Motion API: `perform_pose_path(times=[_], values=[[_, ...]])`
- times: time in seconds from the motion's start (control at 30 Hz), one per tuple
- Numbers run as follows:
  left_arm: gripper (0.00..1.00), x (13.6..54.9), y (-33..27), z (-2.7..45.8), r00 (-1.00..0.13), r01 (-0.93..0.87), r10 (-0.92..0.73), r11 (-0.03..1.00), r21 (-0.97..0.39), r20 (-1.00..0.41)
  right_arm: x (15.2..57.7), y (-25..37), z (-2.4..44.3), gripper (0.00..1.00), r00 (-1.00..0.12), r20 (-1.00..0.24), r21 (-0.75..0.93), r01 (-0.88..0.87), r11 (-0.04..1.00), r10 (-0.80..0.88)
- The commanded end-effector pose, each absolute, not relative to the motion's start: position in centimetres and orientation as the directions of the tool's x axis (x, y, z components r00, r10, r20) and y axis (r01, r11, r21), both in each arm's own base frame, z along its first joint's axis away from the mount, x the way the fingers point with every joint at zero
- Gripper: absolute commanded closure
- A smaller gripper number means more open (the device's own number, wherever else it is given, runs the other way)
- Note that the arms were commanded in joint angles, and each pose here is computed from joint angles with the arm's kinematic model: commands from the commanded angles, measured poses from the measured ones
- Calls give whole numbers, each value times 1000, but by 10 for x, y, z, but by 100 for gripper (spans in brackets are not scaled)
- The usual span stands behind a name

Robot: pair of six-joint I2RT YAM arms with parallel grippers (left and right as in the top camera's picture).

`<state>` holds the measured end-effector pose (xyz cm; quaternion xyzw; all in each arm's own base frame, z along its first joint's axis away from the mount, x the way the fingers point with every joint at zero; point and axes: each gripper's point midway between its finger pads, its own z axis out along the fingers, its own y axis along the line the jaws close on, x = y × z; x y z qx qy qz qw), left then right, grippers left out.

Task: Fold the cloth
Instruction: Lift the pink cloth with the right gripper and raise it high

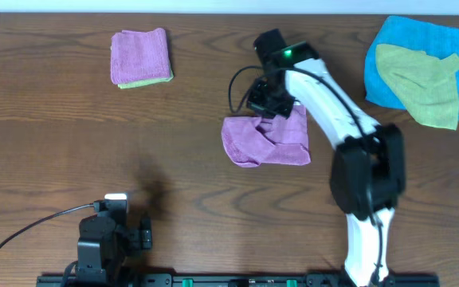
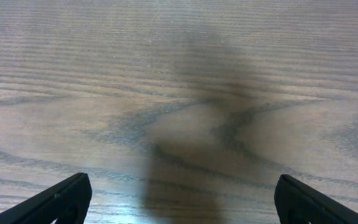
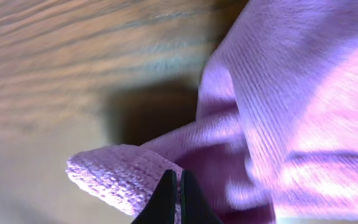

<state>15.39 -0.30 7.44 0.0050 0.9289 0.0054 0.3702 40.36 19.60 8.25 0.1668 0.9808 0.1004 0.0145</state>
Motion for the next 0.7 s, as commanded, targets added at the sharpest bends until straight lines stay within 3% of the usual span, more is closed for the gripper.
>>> perform_pose_path(times=[0.0, 0.23, 0.67], values=[[5, 144, -1, 60, -768, 3, 19, 1000, 25, -640, 403, 183, 138, 99, -961, -132, 222, 211, 952, 243], [5, 144, -1, 60, -768, 3, 19, 1000, 25, -640, 352, 156, 203, 99, -973, -172, 177, 122, 977, 152], [5, 144, -1, 60, -768, 3, 19, 1000, 25, -640, 286, 85, 193, 99, -1000, 21, -204, 13, 979, 17]])
